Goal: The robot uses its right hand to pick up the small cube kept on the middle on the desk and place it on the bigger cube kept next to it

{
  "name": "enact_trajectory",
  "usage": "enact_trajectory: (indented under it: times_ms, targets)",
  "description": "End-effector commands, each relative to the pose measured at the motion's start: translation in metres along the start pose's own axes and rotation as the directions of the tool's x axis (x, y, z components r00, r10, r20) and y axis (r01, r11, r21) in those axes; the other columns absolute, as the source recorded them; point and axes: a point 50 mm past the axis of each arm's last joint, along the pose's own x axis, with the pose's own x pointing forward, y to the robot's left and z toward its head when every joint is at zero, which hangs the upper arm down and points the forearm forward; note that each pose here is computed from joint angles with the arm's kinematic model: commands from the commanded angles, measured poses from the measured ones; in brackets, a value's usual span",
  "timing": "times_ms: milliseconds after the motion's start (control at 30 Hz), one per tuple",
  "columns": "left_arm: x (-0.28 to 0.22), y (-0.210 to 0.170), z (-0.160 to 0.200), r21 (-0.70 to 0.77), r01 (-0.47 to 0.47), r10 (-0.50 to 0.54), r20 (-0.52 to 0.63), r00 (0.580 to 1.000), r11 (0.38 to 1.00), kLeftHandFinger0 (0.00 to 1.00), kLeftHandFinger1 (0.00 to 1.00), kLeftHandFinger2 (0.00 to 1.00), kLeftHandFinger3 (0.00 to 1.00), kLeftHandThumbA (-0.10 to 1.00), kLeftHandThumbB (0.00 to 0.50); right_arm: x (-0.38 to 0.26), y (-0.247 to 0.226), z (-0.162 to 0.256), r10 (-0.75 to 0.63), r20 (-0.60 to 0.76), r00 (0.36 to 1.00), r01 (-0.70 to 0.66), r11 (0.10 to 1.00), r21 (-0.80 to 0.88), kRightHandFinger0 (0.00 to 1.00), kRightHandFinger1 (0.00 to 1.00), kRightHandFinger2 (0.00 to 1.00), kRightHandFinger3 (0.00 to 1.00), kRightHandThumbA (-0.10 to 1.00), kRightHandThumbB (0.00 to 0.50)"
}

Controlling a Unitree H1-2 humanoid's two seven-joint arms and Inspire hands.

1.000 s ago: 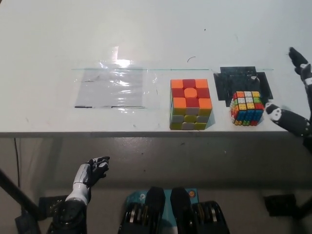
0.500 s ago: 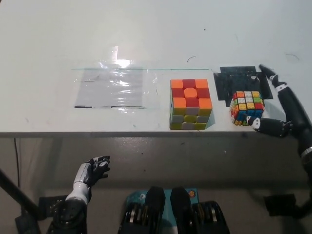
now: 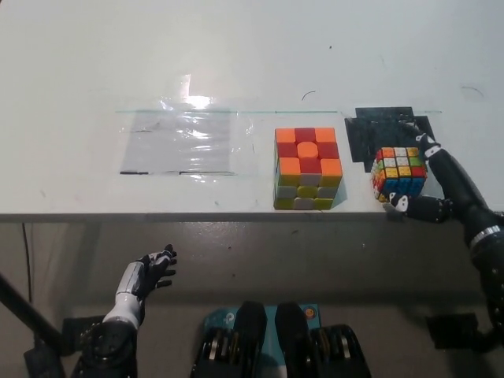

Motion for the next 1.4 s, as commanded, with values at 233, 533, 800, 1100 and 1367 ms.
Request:
enact_trajectory:
  times_ms: [233, 533, 800, 1100, 1367]
  targets:
    - [0.013, 0.006, 0.028, 0.034, -0.004, 0.001, 0.084, 0.996, 0.999, 0.86, 0.78, 0.81, 0.77, 0.73, 0.136, 0.038, -0.008, 0.037, -0.007, 0.157, 0.988, 0.03, 0.989, -0.142, 1.0, 1.0, 1.0, 1.0, 0.68, 0.375]
    - [0.02, 0.005, 0.039, 0.029, 0.01, -0.013, 0.106, 0.994, 1.0, 0.74, 0.7, 0.73, 0.72, 0.78, 0.098, 0.05, 0.003, 0.047, 0.002, 0.179, 0.984, 0.032, 0.983, -0.183, 1.0, 1.0, 1.0, 1.0, 0.63, 0.385]
    - [0.026, 0.003, 0.053, 0.052, 0.011, -0.017, 0.122, 0.992, 0.999, 0.81, 0.75, 0.81, 0.81, 0.88, 0.097, 0.054, 0.013, 0.033, 0.012, 0.162, 0.987, 0.023, 0.977, -0.212, 1.0, 1.0, 1.0, 1.0, 0.59, 0.372]
    - [0.032, 0.007, 0.064, 0.036, 0.009, -0.015, 0.147, 0.989, 0.999, 0.75, 0.71, 0.76, 0.75, 0.88, 0.106, 0.055, 0.014, 0.008, 0.008, 0.111, 0.994, 0.018, 0.972, -0.235, 1.0, 1.0, 1.0, 1.0, 0.58, 0.365]
    - [0.034, 0.007, 0.066, 0.017, 0.008, -0.01, 0.143, 0.99, 1.0, 0.76, 0.71, 0.78, 0.79, 0.87, 0.136, 0.049, 0.013, -0.014, 0.01, 0.099, 0.995, 0.018, 0.961, -0.276, 1.0, 1.0, 1.0, 1.0, 0.51, 0.354]
